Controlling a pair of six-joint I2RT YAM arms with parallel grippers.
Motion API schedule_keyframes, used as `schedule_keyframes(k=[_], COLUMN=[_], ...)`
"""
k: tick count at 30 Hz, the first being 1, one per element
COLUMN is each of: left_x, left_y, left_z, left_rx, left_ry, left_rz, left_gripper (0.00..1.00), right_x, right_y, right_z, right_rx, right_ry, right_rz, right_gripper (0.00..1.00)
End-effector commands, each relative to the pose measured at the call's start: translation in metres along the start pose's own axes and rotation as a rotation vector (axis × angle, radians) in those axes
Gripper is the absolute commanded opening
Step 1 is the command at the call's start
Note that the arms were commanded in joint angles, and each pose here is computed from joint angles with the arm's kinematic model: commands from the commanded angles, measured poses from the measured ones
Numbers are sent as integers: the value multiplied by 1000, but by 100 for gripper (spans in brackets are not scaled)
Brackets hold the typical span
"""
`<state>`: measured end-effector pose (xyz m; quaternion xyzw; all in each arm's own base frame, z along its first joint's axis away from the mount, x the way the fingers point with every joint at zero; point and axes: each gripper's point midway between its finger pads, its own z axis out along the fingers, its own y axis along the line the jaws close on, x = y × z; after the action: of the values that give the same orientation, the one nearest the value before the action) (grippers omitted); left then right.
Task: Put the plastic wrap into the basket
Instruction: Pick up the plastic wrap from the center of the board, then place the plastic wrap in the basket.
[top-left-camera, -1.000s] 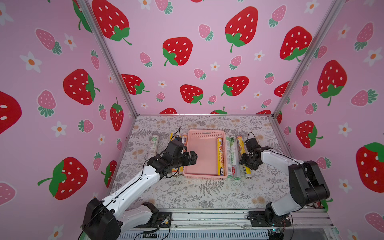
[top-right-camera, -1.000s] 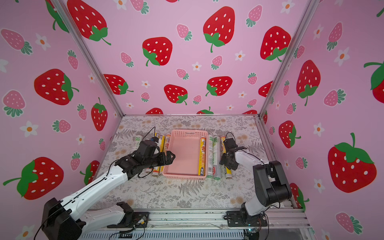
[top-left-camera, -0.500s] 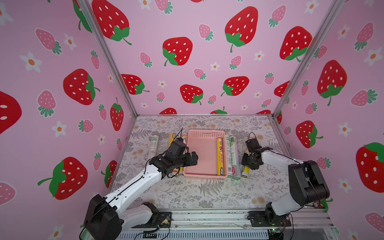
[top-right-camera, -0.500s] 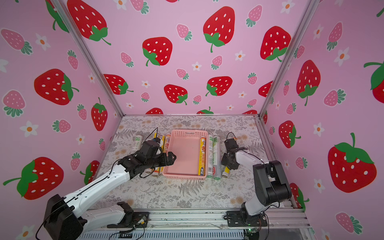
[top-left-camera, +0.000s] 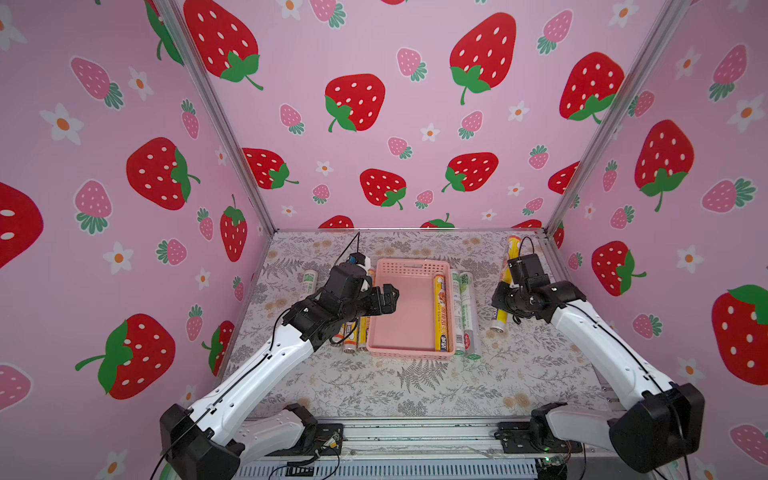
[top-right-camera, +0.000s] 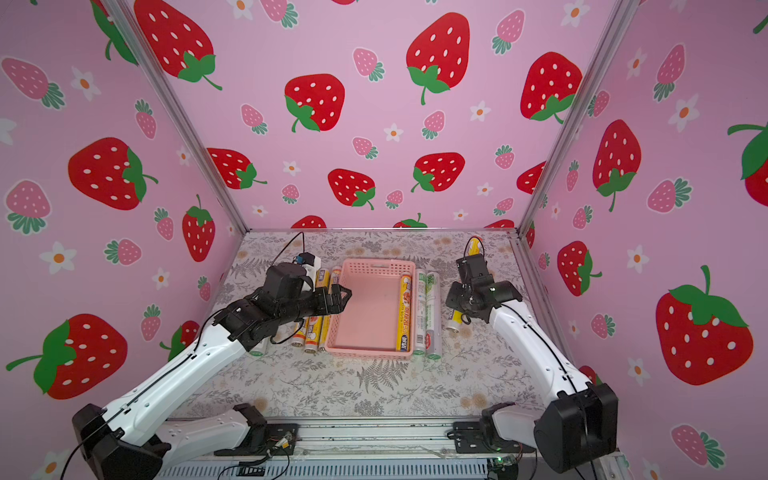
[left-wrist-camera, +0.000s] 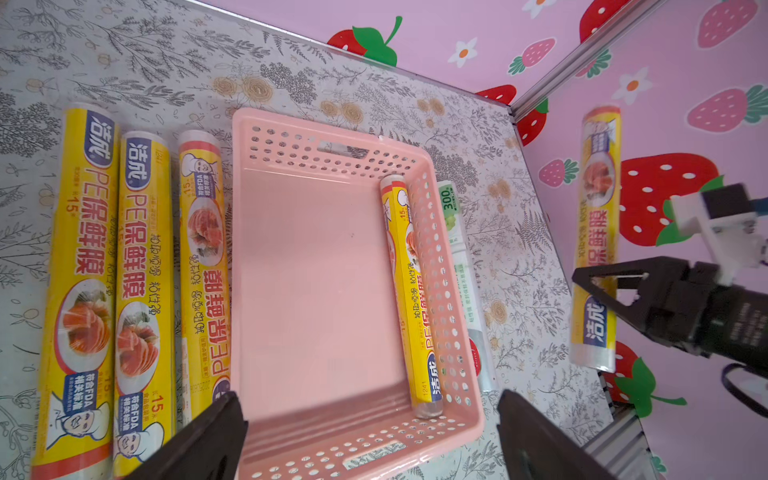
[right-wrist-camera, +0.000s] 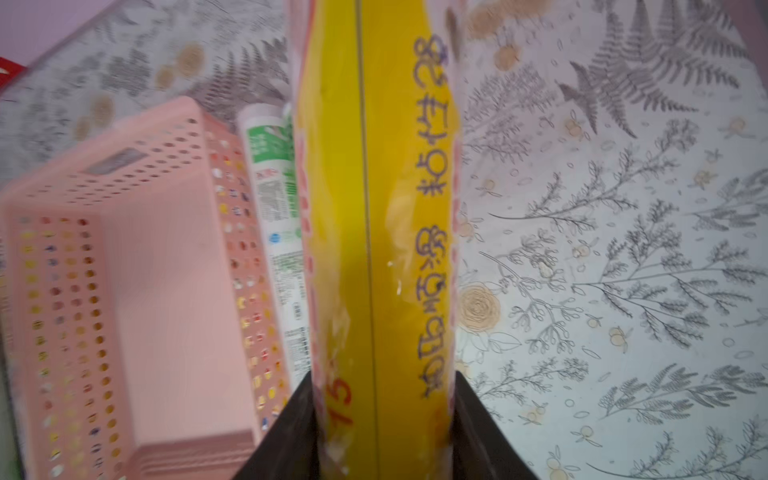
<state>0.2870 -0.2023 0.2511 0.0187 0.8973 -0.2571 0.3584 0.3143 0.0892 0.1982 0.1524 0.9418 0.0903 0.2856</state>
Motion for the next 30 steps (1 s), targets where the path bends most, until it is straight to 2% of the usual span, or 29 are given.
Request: schedule_keyframes(k=[1,8,14,21,30], left_x=[16,44,57,60,60], left_y=[7,37,56,56,52], left_z=[-4,-10,-15,-14,4], left_rx=[-6,-64,-108,-88,-61], left_ry=[44,55,58,58,59], left_rz=[-8,-77,-86,-91,-102], left_gripper=[100,100,100,100,100], right_x=[17,44,70,91,107], right_y=[28,110,152,165,155], right_z=[-14,4,37,62,74], right_rx=[-24,-158,-177,-163,-90], right_ry=[59,97,181,220,222], right_rz=[-52,-91,-126,-89,-108], right_gripper=[28,28,28,27,26])
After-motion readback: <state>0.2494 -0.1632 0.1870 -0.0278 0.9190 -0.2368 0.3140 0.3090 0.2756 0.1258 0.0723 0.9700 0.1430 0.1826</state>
